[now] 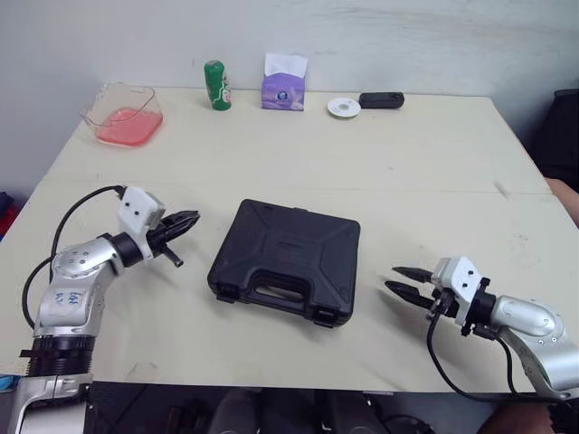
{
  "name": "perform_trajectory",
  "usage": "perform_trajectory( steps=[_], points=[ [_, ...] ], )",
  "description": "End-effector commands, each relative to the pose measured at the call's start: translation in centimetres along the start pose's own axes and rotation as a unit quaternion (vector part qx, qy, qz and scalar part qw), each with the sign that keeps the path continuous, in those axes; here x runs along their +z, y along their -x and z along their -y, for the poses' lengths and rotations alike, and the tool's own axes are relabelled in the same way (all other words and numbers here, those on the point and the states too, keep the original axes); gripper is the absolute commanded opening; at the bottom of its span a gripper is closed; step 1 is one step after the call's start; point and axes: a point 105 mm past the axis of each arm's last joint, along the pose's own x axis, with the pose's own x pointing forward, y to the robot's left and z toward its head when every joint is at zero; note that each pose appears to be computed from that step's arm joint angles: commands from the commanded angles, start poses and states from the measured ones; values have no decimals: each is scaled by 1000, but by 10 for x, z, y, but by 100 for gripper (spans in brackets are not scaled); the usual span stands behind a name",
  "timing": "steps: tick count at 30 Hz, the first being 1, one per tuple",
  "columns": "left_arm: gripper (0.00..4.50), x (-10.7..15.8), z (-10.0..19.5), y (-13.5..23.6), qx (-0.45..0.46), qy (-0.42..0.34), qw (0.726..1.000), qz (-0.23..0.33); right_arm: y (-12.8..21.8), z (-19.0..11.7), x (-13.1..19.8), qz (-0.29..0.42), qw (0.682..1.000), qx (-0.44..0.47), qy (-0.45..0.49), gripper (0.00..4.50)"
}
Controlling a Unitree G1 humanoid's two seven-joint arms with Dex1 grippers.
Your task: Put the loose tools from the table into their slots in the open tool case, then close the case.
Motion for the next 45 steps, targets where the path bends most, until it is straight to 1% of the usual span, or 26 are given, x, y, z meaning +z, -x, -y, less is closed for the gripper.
perform_trajectory(
  steps=[1,5,11,16,21,26,30,34,36,39,42,45],
  points=[
    [0,-1,11,-10,-33,-14,999,-11,-5,-3,11,4,1000,14,4,8],
    [0,-9,23,-19,-56,-16,998,-28,-14,-9,11,-7,999,30,7,8],
    [0,-24,33,-24,-72,1,996,-51,-30,-6,11,-16,999,31,21,8],
    [0,-28,51,-21,-128,26,990,-58,-42,-5,13,-17,999,38,32,8],
    [0,-25,64,-19,-163,27,985,-42,-51,-7,19,-10,998,55,43,8],
    [0,-24,90,-7,-222,20,974,-32,-57,-4,27,-2,994,81,73,8],
    [0,-25,105,1,-246,15,969,-31,-61,-1,29,2,990,106,96,8],
    [0,-24,123,10,-265,12,964,-27,-67,8,33,10,986,123,110,8],
    [0,-24,127,12,-268,8,963,-28,-69,13,33,10,986,123,111,8],
    [0,-26,140,18,-280,-13,959,-34,-73,29,33,5,986,116,121,8],
    [0,-16,149,20,-275,6,961,-2,-76,42,32,2,986,107,125,8],
    [0,-13,154,28,-279,-10,960,7,-75,53,28,-13,986,94,139,8]
  ],
)
